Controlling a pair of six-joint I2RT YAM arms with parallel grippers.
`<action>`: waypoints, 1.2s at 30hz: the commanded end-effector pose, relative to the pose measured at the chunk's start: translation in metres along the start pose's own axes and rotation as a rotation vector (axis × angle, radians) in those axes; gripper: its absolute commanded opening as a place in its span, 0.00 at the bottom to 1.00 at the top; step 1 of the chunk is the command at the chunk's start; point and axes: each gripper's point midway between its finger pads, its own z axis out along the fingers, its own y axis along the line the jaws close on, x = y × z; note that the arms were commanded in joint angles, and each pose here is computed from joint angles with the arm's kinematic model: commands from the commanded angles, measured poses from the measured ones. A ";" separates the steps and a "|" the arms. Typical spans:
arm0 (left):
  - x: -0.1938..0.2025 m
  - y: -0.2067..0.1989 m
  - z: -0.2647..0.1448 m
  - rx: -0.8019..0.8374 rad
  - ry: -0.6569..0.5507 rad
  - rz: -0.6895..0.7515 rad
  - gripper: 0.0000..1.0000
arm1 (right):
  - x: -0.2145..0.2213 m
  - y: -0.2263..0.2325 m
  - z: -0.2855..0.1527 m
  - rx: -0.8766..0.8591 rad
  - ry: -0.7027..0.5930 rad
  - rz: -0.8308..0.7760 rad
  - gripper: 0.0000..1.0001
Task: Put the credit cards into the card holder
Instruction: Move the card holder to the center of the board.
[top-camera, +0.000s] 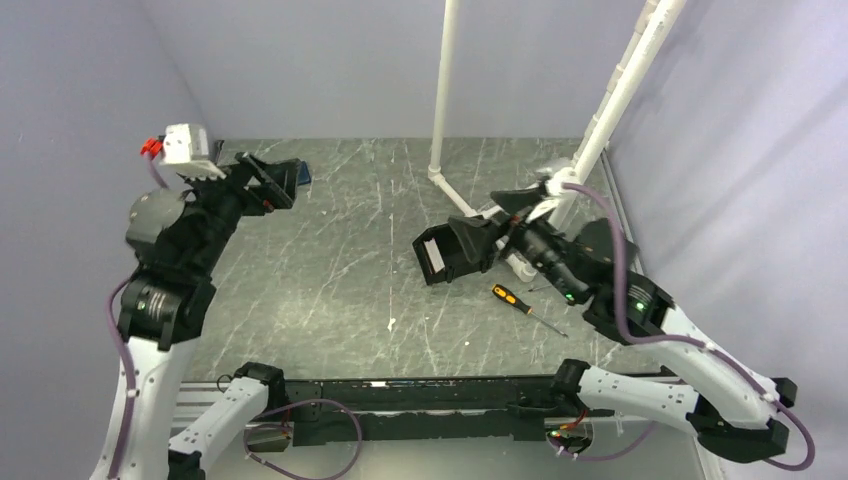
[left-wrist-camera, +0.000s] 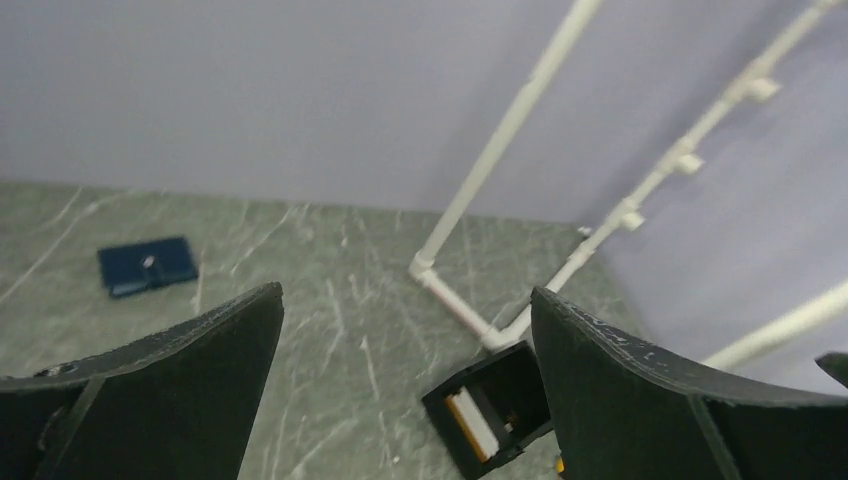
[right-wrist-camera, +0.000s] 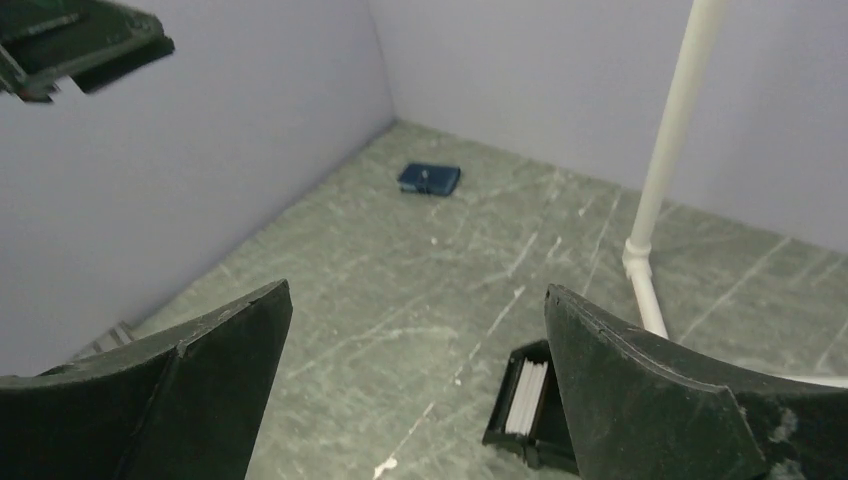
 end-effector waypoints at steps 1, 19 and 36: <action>0.032 0.043 0.015 -0.226 0.122 -0.030 0.99 | 0.023 -0.006 0.019 0.075 0.087 0.007 1.00; 0.192 0.235 0.101 -0.512 0.420 -0.766 0.99 | 0.198 -0.032 0.067 0.371 0.723 -0.057 1.00; 0.306 0.414 0.182 -0.558 0.210 -0.831 0.85 | 0.160 -0.018 0.051 0.174 0.564 -0.075 1.00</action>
